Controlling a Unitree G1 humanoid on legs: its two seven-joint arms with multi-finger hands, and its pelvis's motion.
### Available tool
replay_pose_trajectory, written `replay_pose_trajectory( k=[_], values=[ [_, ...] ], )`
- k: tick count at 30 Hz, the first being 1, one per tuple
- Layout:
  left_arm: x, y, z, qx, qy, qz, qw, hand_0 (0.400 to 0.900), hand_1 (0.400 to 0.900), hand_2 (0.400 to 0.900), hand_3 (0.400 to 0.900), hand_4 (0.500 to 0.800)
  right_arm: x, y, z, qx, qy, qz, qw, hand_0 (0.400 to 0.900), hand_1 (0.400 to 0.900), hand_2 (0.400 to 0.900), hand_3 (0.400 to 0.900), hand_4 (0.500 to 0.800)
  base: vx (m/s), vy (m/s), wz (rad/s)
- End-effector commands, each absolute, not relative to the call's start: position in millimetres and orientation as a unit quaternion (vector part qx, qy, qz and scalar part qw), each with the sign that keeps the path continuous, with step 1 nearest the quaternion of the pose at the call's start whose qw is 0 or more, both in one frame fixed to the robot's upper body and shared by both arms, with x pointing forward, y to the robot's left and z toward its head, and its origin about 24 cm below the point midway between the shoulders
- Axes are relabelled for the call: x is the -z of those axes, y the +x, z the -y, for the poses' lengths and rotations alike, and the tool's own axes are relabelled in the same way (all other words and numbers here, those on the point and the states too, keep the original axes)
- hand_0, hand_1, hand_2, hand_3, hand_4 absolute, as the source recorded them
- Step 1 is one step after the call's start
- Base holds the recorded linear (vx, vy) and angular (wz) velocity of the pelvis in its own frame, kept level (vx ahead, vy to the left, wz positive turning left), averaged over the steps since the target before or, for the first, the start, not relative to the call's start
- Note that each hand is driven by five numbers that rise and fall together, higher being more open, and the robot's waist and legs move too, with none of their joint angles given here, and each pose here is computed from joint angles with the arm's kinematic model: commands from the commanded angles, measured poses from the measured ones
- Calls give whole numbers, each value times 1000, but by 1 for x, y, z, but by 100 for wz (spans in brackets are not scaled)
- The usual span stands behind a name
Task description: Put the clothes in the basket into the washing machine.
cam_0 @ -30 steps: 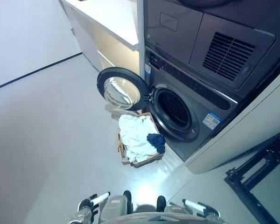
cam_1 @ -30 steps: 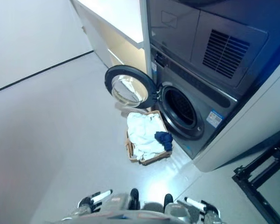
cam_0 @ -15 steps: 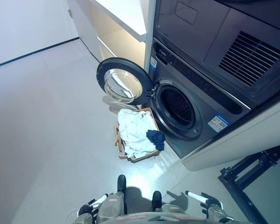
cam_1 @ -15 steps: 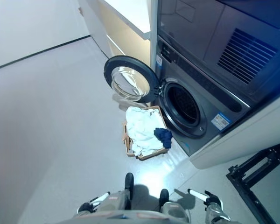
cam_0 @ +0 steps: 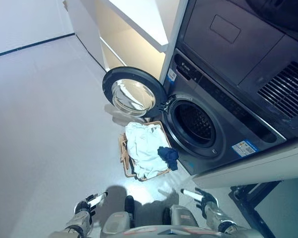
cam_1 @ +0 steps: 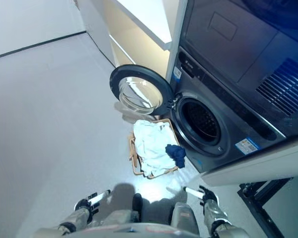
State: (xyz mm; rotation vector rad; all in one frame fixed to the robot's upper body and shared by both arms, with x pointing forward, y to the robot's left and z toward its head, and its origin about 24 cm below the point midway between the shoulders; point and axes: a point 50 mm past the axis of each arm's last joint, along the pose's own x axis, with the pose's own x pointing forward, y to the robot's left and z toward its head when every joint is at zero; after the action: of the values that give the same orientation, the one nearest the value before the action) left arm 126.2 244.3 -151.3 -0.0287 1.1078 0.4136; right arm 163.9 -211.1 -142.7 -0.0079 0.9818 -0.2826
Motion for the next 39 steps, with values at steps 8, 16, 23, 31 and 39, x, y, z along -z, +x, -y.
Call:
replay_pose_trajectory(
  k=[8,16,23,31,39],
  values=[
    [151,127,-243,-208,-1,-517,830,900,900,900,900,800,113,208,214,106,-54,-369,922,900,900,900,900,800,131,-177,24],
    [148,146,-226,-208,-27,-487,848,900,900,900,900,800,67,261,210,36,-178,-253,950,900,900,900,900,800,37,-231,44],
    [136,175,-220,-200,-34,-442,874,900,900,900,900,800,31,303,207,22,-258,-189,947,900,900,900,900,800,5,-58,16],
    [115,214,-214,-201,-3,-378,904,900,900,900,900,800,-13,338,210,102,-410,-86,902,900,900,900,900,800,36,81,-15],
    [80,259,-203,-192,-13,-276,942,900,900,900,900,800,-88,374,221,215,-485,50,846,900,900,900,900,800,7,8,1]
  ],
)
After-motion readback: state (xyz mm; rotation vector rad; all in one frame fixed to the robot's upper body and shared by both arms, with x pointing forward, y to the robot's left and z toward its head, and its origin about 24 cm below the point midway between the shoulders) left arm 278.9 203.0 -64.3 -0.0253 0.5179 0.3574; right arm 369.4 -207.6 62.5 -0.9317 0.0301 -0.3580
